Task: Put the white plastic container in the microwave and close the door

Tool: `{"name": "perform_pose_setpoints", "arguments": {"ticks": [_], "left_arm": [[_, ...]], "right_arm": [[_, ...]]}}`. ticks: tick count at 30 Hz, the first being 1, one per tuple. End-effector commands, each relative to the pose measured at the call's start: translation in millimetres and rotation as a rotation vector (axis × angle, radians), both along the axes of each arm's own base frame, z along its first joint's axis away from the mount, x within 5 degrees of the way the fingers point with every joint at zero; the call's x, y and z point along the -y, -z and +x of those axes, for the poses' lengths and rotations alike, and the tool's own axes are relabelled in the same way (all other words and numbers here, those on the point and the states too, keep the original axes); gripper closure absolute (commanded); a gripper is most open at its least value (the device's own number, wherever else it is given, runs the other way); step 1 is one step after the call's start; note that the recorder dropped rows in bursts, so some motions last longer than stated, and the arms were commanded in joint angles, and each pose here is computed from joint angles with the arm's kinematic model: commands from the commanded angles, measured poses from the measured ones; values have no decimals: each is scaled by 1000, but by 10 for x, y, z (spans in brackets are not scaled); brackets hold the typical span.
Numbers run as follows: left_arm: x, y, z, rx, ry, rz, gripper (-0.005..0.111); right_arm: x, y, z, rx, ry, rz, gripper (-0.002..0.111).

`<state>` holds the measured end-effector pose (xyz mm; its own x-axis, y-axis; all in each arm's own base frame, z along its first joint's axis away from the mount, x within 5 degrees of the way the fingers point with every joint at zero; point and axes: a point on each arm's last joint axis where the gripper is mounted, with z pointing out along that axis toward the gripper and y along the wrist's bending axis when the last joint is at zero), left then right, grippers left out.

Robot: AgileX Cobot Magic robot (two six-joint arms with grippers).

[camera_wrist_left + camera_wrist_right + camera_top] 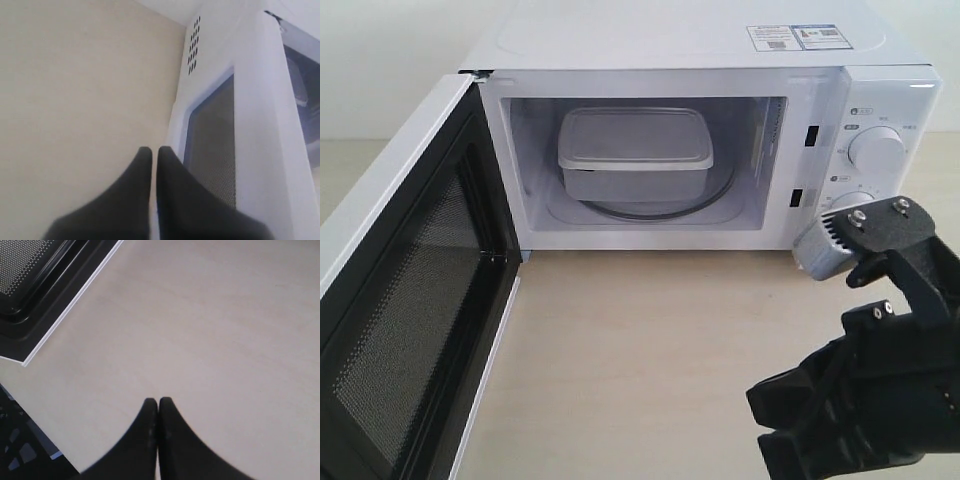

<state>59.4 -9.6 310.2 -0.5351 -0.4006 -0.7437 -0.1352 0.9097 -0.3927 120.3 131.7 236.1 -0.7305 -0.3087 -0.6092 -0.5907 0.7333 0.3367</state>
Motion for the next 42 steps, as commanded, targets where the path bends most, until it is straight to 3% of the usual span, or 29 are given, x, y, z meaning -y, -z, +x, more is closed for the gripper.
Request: {"name": "perform_pose_setpoints", "arguments": {"ticks": [1, 7, 15, 19, 26, 33, 38, 42], "left_arm": [[23, 17, -23, -38, 51, 30, 102], [72, 12, -19, -16, 169, 107, 102], [92, 175, 162, -240, 284, 180, 102], [83, 221, 302, -276, 316, 225, 102], [79, 226, 367, -268, 310, 229, 102], [184, 224, 389, -237, 468, 227, 102], [205, 317, 505, -322, 527, 223, 102], [294, 347, 567, -331, 627, 161, 102]], "right_arm": [[7, -16, -8, 5, -3, 5, 108], [0, -20, -14, -11, 5, 20, 108], [0, -20, -14, 11, -21, 8, 108], [0, -19, -16, 22, -37, 0, 108], [0, -19, -16, 22, -37, 0, 108], [-2, -28, -1, 40, -31, 5, 108], [-3, -37, 15, 56, -21, 13, 108], [-3, -37, 15, 56, -21, 13, 108]]}}
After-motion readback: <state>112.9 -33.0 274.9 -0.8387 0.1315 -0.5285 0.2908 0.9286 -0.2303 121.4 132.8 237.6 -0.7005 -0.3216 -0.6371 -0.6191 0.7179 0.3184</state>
